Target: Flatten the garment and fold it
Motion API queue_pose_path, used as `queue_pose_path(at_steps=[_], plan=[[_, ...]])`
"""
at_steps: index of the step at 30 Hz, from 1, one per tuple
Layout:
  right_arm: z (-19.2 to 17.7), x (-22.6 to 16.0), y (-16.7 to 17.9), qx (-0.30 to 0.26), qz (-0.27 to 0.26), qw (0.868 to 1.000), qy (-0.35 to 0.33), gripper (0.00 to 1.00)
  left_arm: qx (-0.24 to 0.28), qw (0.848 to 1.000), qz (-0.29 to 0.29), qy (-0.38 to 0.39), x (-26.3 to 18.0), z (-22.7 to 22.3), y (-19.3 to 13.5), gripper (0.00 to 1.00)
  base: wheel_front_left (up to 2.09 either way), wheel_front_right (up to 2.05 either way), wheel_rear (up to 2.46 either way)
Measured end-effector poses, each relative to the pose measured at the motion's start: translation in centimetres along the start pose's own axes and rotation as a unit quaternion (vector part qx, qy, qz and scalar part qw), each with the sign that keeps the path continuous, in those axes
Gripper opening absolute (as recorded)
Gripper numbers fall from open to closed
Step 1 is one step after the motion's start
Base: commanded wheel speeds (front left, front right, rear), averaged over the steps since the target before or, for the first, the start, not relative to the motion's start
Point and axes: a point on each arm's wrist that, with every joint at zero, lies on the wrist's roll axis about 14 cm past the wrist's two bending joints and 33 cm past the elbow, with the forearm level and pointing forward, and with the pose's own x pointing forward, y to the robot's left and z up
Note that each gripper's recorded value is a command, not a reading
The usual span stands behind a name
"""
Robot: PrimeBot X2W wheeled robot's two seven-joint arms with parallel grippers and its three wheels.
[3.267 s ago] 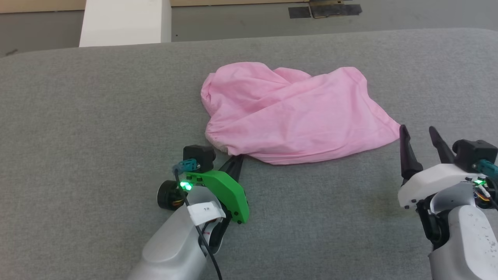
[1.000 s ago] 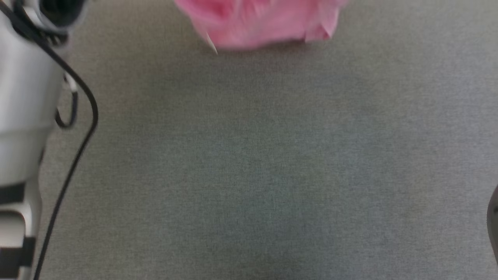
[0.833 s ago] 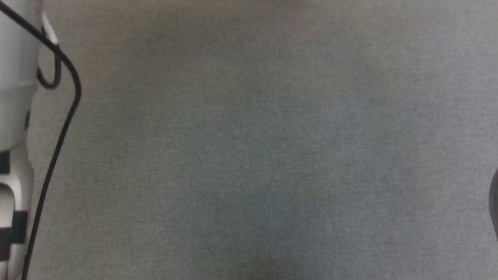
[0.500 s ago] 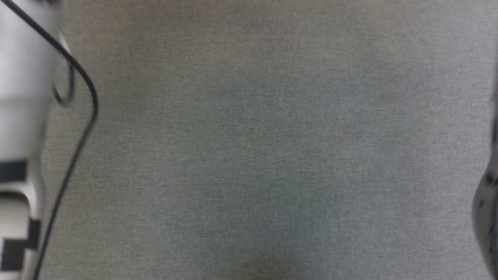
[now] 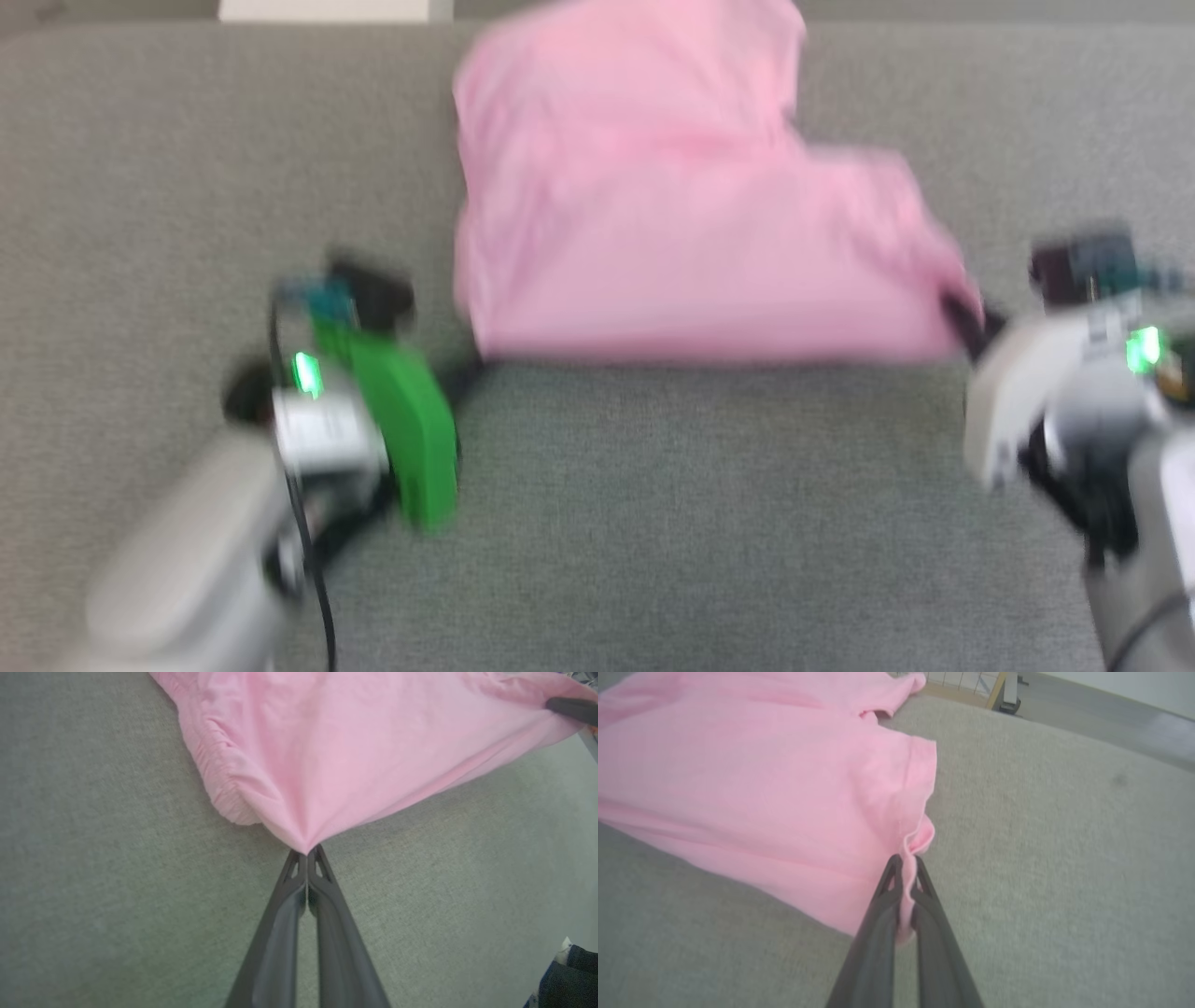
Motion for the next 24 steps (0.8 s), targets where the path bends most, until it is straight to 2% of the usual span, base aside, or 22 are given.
queue_pose_path(at_steps=[2, 3, 4, 13, 17, 24], plan=[[-2.1, -1.8, 0.2, 0.016, -0.002, 1.000, 0.020, 0.00, -0.022, 1.000, -0.006, 0.022, -1.5, -2.5, -1.7, 0.00, 0.00, 0.00, 0.00], [-4.7, -4.4, 1.0, 0.041, -0.003, 0.998, 0.044, 0.00, -0.047, 0.998, -0.003, 0.052, -3.8, -5.8, -3.7, 0.00, 0.00, 0.00, 0.00], [-5.6, -5.3, 1.2, 0.048, -0.005, 0.997, 0.054, 0.00, -0.053, 0.997, -0.001, 0.060, -4.5, -6.7, -4.2, 0.00, 0.00, 0.00, 0.00], [-12.3, -11.7, 1.8, 0.087, -0.033, 0.983, 0.158, 0.00, -0.089, 0.992, -0.003, 0.092, -8.9, -10.5, -8.8, 0.00, 0.00, 0.00, 0.00], [-10.5, -12.4, 1.8, 0.086, -0.036, 0.987, 0.129, 0.00, -0.095, 0.994, -0.004, 0.045, -9.3, -8.8, -9.5, 0.00, 0.00, 0.00, 0.00], [-2.1, -10.0, 1.9, 0.041, -0.023, 0.999, -0.004, 0.00, -0.087, 0.993, -0.009, -0.076, -7.9, -2.5, -9.2, 0.00, 0.00, 0.00, 0.00]])
